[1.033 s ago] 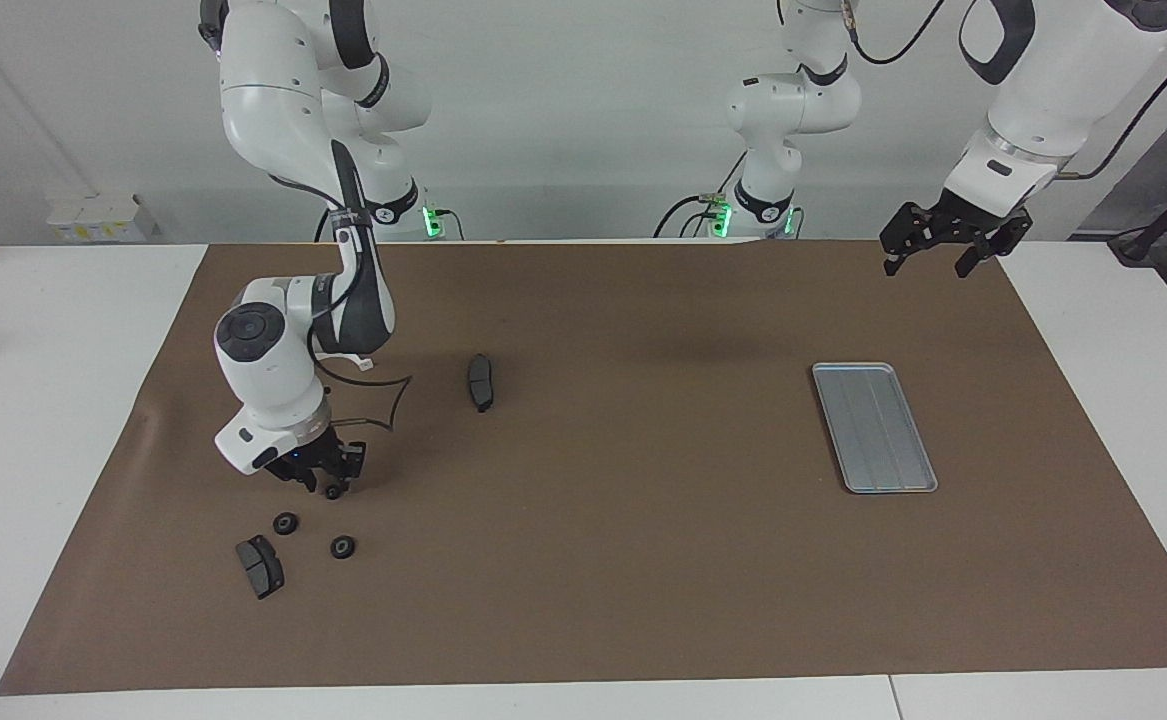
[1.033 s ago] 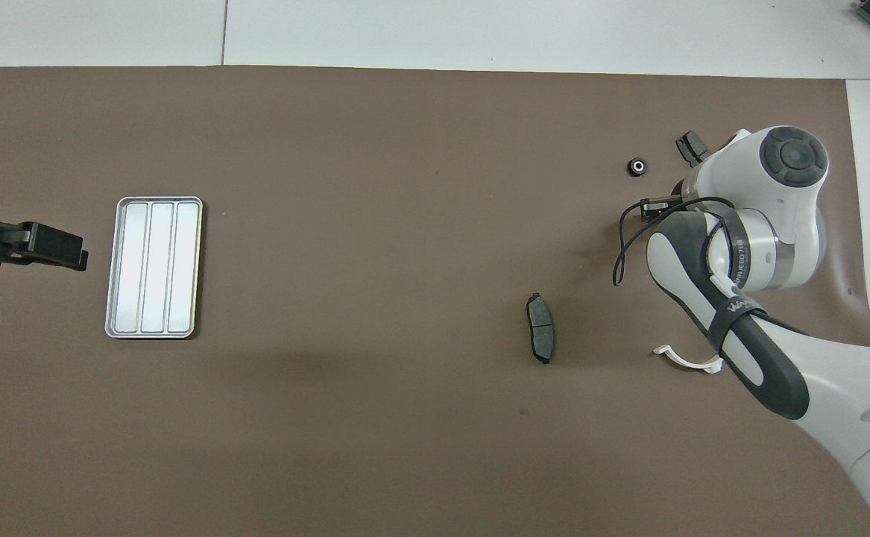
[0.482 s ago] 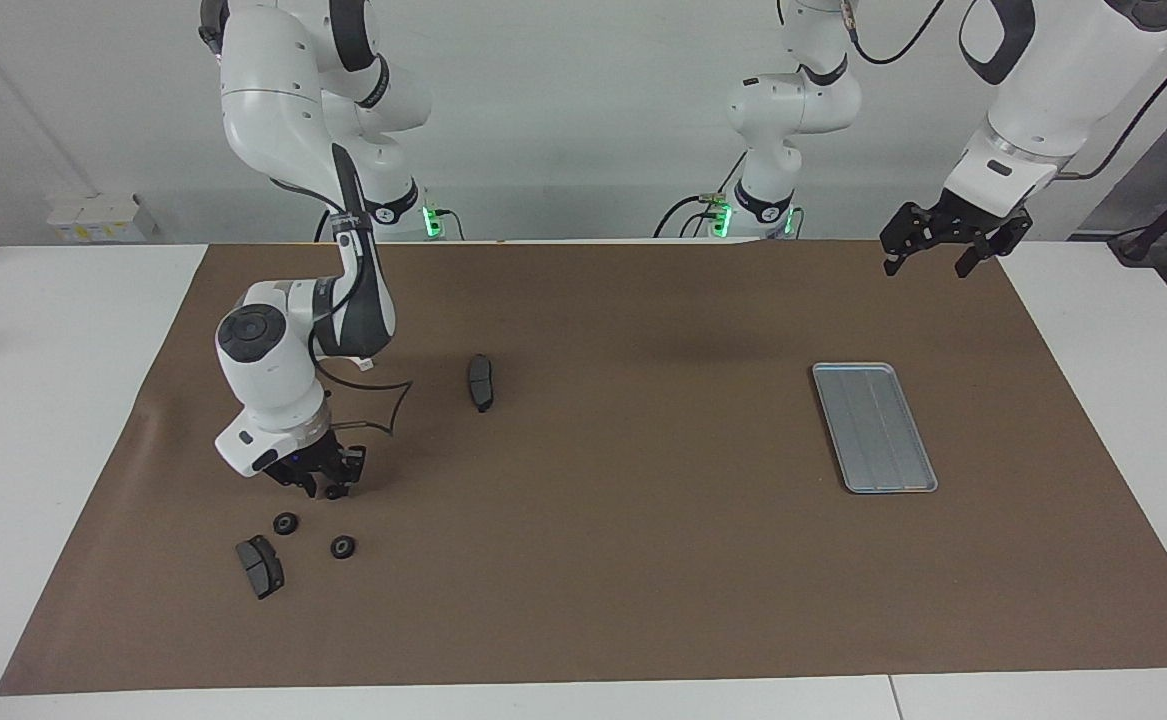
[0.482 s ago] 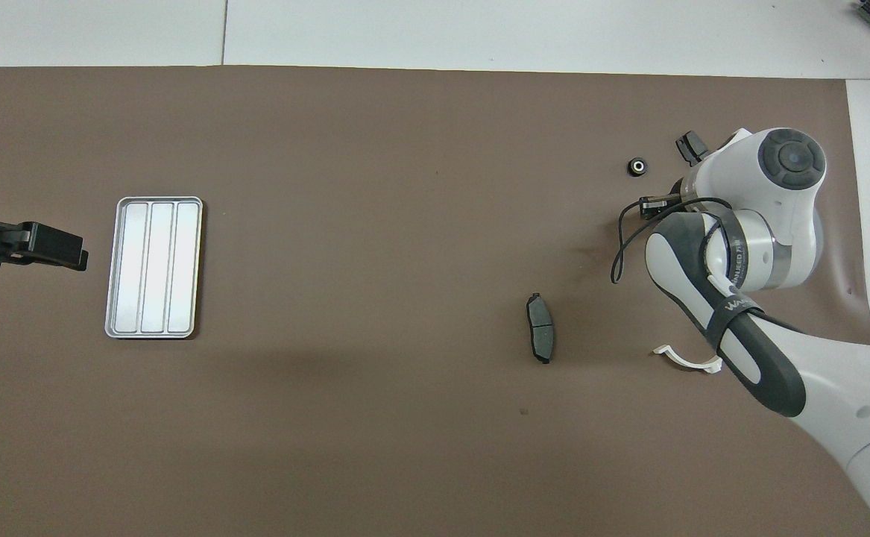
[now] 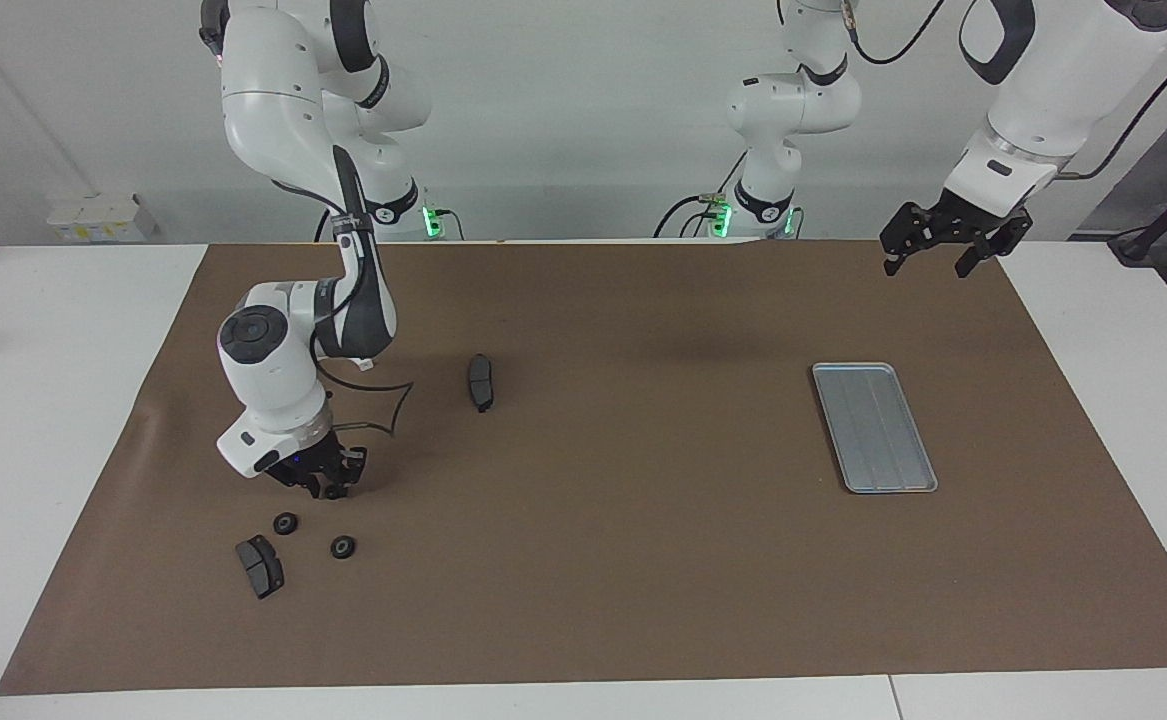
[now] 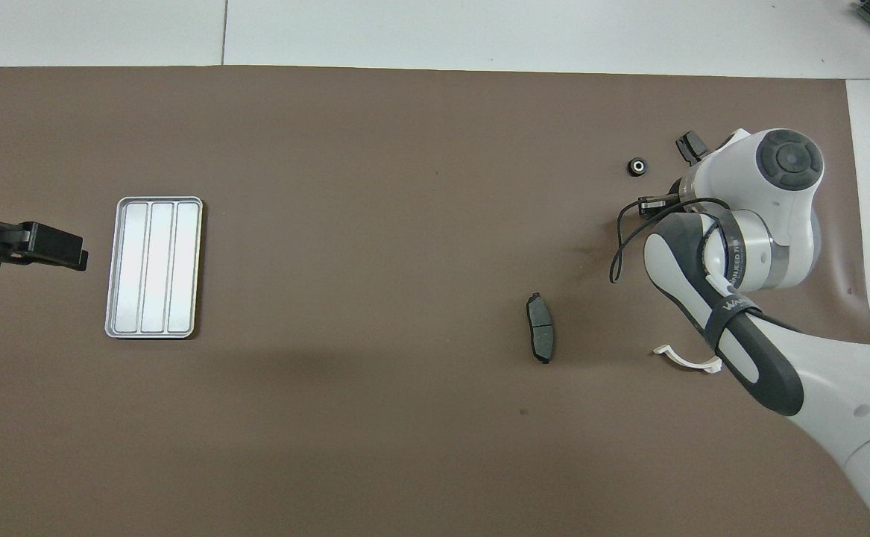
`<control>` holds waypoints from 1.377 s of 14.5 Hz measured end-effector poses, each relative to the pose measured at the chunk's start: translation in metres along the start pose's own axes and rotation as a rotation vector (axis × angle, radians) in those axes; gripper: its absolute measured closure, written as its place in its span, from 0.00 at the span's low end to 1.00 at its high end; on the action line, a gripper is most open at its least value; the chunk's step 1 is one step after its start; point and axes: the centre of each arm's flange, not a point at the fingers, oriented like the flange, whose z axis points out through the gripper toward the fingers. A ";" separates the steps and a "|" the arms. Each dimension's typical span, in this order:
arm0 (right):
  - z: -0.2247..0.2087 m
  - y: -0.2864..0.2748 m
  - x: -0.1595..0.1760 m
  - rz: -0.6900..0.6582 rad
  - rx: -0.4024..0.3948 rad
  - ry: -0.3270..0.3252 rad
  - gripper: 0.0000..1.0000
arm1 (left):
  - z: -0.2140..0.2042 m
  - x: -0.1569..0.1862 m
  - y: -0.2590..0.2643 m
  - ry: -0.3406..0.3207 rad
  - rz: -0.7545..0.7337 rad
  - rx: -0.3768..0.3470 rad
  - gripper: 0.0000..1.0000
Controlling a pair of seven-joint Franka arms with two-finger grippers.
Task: Pick bearing gear from pile to tray
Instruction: 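Lower the right gripper and grasp one black gear, then carry the gear toward the table center and release it with the right gripper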
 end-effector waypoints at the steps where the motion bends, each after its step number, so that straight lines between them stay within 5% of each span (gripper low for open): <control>1: 0.000 0.000 0.000 0.000 0.000 0.000 0.63 | 0.000 0.000 0.000 0.000 0.000 0.000 0.00; 9: 0.002 -0.001 -0.001 -0.001 0.000 -0.003 0.76 | 0.000 0.000 0.000 0.000 0.000 0.000 0.00; 20: -0.026 -0.053 0.010 -0.066 0.014 0.050 0.76 | 0.000 0.000 0.000 0.000 0.000 0.000 0.00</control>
